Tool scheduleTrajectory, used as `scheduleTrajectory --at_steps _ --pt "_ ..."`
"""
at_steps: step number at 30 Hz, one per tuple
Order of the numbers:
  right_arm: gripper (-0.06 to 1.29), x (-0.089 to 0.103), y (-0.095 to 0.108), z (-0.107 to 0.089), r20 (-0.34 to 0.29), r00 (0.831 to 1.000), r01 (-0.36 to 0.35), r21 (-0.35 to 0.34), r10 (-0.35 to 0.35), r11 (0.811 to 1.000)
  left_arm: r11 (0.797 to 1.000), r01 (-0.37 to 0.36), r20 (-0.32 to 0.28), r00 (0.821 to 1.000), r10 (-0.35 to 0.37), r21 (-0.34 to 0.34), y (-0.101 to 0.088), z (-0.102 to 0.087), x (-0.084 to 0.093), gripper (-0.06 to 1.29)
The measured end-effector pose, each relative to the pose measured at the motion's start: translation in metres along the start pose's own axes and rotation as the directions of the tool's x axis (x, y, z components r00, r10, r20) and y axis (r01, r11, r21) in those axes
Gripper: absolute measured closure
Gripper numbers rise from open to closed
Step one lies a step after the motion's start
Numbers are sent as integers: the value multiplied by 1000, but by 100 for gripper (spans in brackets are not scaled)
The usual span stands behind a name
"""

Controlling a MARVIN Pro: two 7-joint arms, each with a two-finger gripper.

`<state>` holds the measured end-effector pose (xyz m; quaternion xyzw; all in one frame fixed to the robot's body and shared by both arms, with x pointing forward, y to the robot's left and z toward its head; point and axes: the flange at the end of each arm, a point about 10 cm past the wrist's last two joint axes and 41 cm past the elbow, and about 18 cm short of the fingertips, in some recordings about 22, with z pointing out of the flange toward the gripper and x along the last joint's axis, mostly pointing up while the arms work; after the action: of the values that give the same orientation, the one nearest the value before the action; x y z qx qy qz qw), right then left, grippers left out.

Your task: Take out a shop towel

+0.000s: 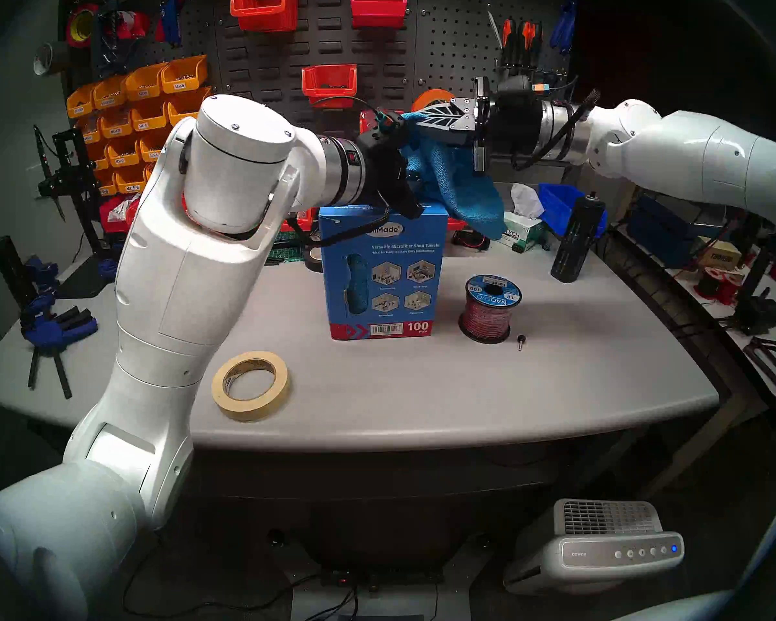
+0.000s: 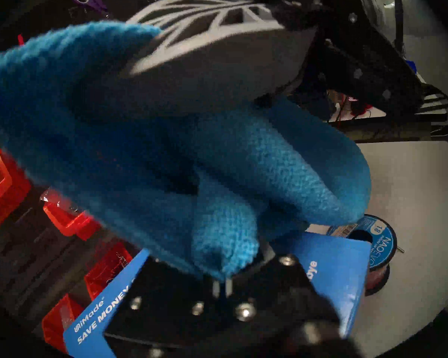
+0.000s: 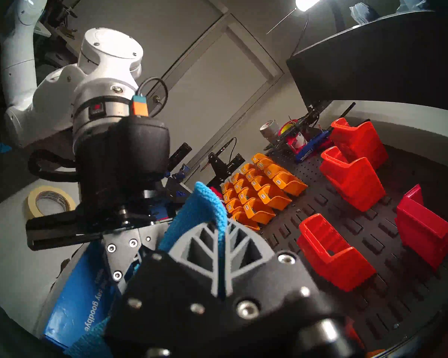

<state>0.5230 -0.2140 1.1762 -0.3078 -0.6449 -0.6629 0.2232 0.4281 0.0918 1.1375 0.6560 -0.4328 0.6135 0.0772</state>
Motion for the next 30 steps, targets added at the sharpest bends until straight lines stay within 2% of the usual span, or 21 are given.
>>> scheduleTrajectory --at_steps 1,2,13,30 --pt "127 0 0 0 0 1000 0 0 0 1000 1000 2 -2 1000 -2 4 0 0 0 116" --pt "127 0 0 0 0 1000 0 -1 0 1000 1000 4 -3 1000 -4 8 0 1 -1 124" --pt "127 1 4 1 0 1000 17 -6 -17 1000 997 18 -13 1000 -17 80 -7 -2 -5 125" --pt "127 9 32 -3 13 995 94 -60 -94 994 988 30 -35 999 -25 152 -9 -8 -11 125"
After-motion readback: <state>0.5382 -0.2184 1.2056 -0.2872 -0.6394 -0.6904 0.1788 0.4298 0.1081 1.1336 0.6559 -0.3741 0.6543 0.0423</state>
